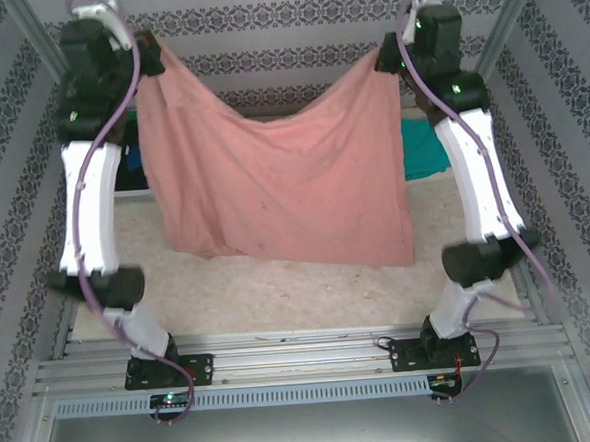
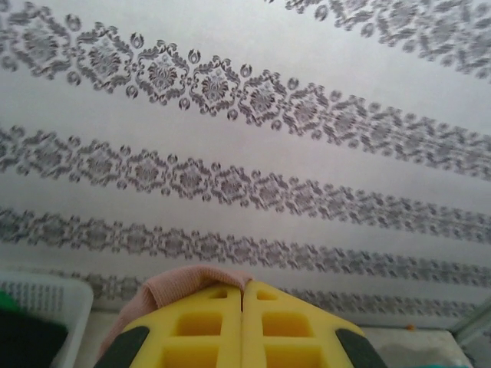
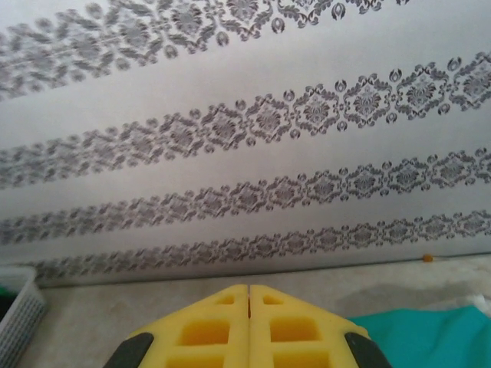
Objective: Fold and stack the t-shirts
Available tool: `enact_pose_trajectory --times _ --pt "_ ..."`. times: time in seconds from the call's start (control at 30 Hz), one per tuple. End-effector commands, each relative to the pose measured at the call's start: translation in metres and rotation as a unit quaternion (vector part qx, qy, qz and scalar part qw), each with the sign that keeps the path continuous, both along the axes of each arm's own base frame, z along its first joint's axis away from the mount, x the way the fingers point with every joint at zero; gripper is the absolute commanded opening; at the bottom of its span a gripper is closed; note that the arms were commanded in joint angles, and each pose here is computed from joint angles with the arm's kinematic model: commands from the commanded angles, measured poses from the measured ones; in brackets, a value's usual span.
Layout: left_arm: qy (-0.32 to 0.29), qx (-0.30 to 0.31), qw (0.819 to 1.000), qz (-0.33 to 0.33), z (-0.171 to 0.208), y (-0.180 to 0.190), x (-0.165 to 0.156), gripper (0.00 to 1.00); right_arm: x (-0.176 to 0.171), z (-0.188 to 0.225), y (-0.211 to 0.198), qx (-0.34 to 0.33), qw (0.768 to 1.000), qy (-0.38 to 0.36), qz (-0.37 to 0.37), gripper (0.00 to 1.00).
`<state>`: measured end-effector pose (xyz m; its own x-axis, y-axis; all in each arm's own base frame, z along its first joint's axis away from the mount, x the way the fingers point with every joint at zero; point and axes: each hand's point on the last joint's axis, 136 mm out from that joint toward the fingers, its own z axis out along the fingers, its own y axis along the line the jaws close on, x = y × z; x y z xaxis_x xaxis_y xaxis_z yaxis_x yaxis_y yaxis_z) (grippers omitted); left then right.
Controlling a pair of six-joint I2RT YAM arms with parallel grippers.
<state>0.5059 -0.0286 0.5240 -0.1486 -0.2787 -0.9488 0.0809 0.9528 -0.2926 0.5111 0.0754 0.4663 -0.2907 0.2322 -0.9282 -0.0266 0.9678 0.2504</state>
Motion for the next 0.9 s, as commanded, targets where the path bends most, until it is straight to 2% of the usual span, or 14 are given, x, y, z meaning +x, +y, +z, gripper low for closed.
enact_pose_trajectory --times 0.0,0.1,0.2,0.33,0.47,0.53,0.6,0.67,0.77,0.87 --pt "-0.058 0.019 0.998 -0.023 0.043 0.003 -0.003 0.00 -0.002 0.037 -0.021 -0.004 0.999 -0.029 -0.028 0.00" --pt "-0.112 0.014 0.994 -0.009 0.074 0.017 -0.010 0.00 -0.003 0.064 -0.026 0.016 0.997 -0.066 -0.028 0.00" --pt "-0.146 0.027 0.989 0.013 0.102 0.030 -0.037 0.00 -0.015 0.087 -0.031 0.039 0.994 -0.096 -0.020 0.00" --pt "-0.183 0.049 0.981 0.038 0.138 0.037 -0.090 0.00 -0.042 0.108 -0.037 0.048 0.992 -0.117 -0.015 0.00" --pt "-0.214 0.057 0.975 0.034 0.158 0.032 -0.143 0.00 -0.069 0.100 -0.035 0.055 0.992 -0.114 0.000 0.00" --pt "-0.204 0.050 0.977 0.020 0.146 0.026 -0.162 0.00 -0.081 0.081 -0.029 0.062 0.993 -0.103 0.017 0.00" --pt "-0.188 0.017 0.982 0.010 0.112 0.022 -0.178 0.00 -0.090 0.038 -0.017 0.068 0.994 -0.073 0.048 0.00" --pt "-0.161 -0.023 0.987 -0.009 0.056 0.016 -0.187 0.00 -0.099 -0.017 -0.006 0.071 0.994 -0.029 0.073 0.00" --pt "-0.053 -0.115 0.992 -0.012 -0.068 0.011 -0.198 0.00 -0.117 -0.112 0.009 0.092 0.989 0.057 0.100 0.00" --pt "0.091 -0.181 0.979 -0.025 -0.209 -0.005 -0.220 0.00 -0.153 -0.209 0.027 0.099 0.974 0.163 0.121 0.00"
